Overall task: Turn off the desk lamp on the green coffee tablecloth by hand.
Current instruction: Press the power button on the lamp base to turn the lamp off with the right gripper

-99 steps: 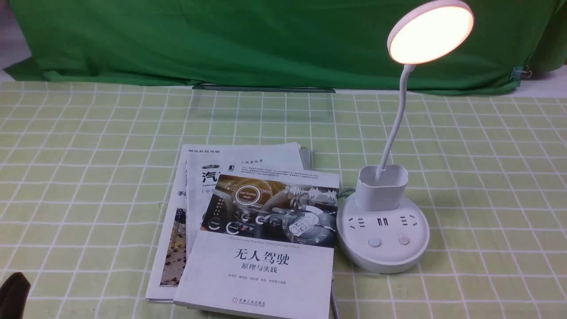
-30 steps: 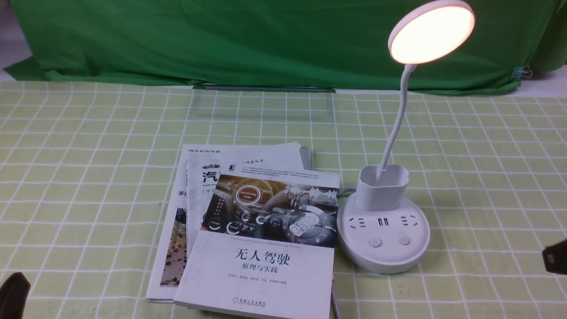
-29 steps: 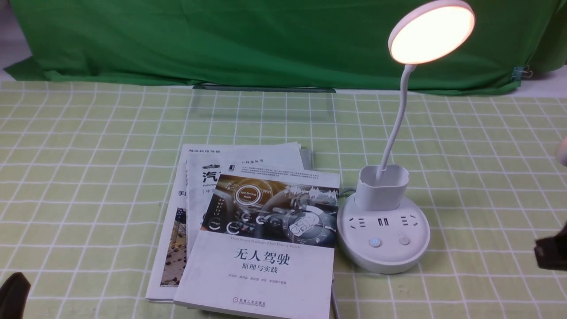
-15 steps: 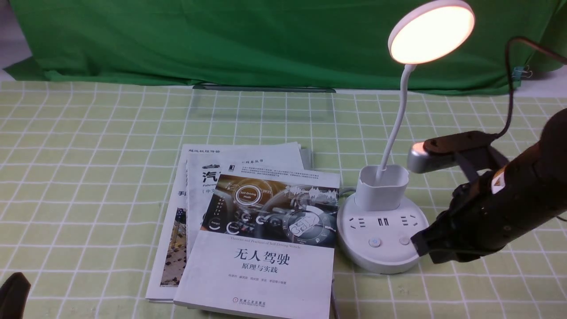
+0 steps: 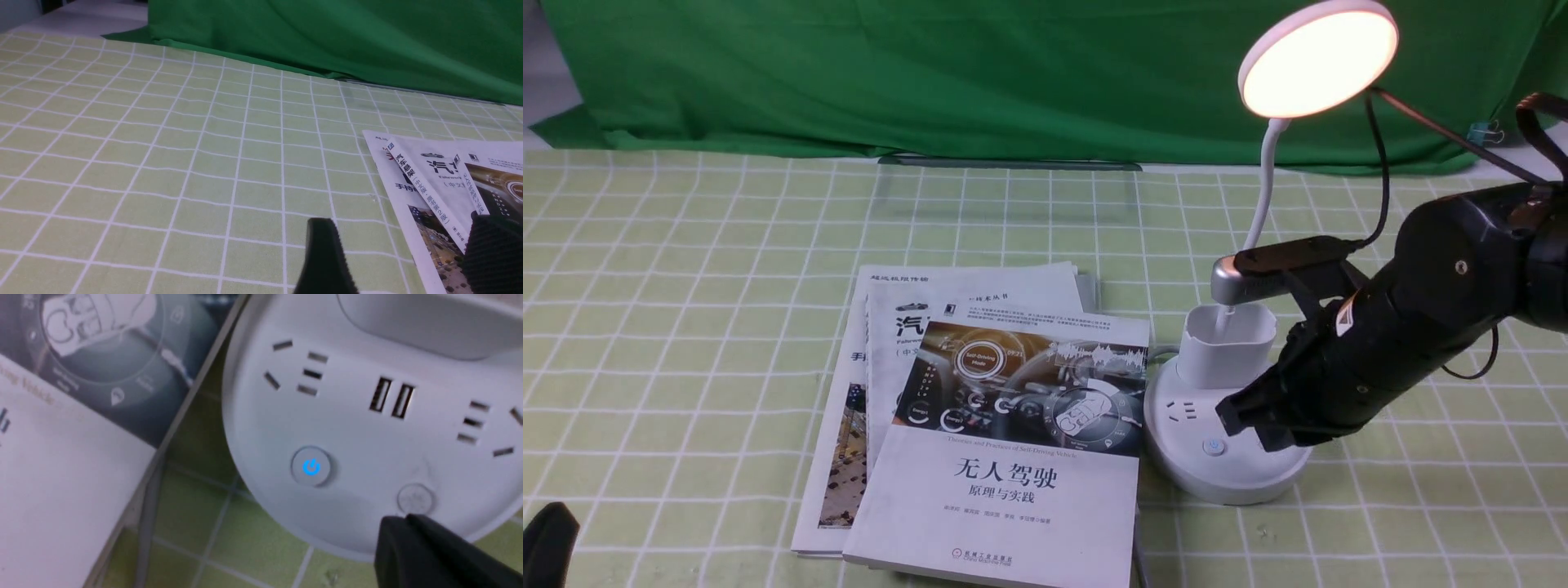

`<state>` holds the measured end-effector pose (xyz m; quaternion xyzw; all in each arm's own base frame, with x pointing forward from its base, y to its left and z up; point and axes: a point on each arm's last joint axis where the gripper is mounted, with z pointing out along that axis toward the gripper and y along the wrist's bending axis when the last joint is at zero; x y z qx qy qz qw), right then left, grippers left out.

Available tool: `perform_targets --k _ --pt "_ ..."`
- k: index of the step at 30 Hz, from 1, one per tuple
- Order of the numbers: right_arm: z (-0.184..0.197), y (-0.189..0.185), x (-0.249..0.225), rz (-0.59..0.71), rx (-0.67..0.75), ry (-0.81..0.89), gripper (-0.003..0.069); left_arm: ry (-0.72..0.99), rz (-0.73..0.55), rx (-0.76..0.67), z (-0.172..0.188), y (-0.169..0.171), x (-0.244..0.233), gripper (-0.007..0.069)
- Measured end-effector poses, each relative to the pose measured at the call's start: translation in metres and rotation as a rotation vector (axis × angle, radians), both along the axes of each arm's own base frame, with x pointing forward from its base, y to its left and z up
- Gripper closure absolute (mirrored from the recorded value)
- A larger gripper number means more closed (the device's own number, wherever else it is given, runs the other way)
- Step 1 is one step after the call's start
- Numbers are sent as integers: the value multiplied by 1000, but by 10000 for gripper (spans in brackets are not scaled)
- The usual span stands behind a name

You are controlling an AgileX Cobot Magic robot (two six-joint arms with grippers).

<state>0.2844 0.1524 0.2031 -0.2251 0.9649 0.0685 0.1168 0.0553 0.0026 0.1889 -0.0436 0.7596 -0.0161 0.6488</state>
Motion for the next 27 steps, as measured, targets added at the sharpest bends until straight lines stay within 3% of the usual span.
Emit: perform_targets --k 15,27 --pt "-24 3 12 -5 -30 30 610 0 0 0 0 0 0 215" --pt "-19 3 12 -5 -29 24 606 0 0 0 0 0 0 215"
